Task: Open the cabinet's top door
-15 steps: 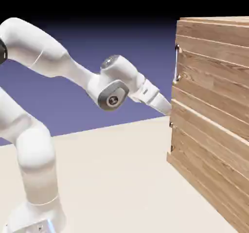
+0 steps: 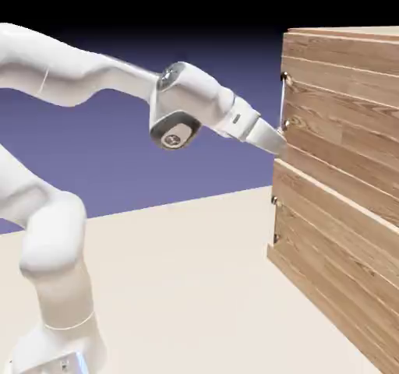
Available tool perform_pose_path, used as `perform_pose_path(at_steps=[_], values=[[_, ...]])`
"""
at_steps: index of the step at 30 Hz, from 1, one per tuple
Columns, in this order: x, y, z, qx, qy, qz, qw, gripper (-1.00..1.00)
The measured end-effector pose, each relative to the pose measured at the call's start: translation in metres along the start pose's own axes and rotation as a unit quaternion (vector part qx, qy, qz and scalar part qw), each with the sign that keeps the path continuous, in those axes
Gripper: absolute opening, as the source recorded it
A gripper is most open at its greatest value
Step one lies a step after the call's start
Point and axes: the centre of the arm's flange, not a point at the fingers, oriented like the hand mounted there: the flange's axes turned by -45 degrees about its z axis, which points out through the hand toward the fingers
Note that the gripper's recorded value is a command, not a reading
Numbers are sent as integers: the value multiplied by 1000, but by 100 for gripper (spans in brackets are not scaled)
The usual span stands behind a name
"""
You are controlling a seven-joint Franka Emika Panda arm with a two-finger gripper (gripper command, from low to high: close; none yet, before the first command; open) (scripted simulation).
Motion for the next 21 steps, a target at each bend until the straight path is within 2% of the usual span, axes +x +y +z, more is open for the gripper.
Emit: perform_pose_path(at_steps=[21], values=[[29,-31,-26,4,134,9,991,0]])
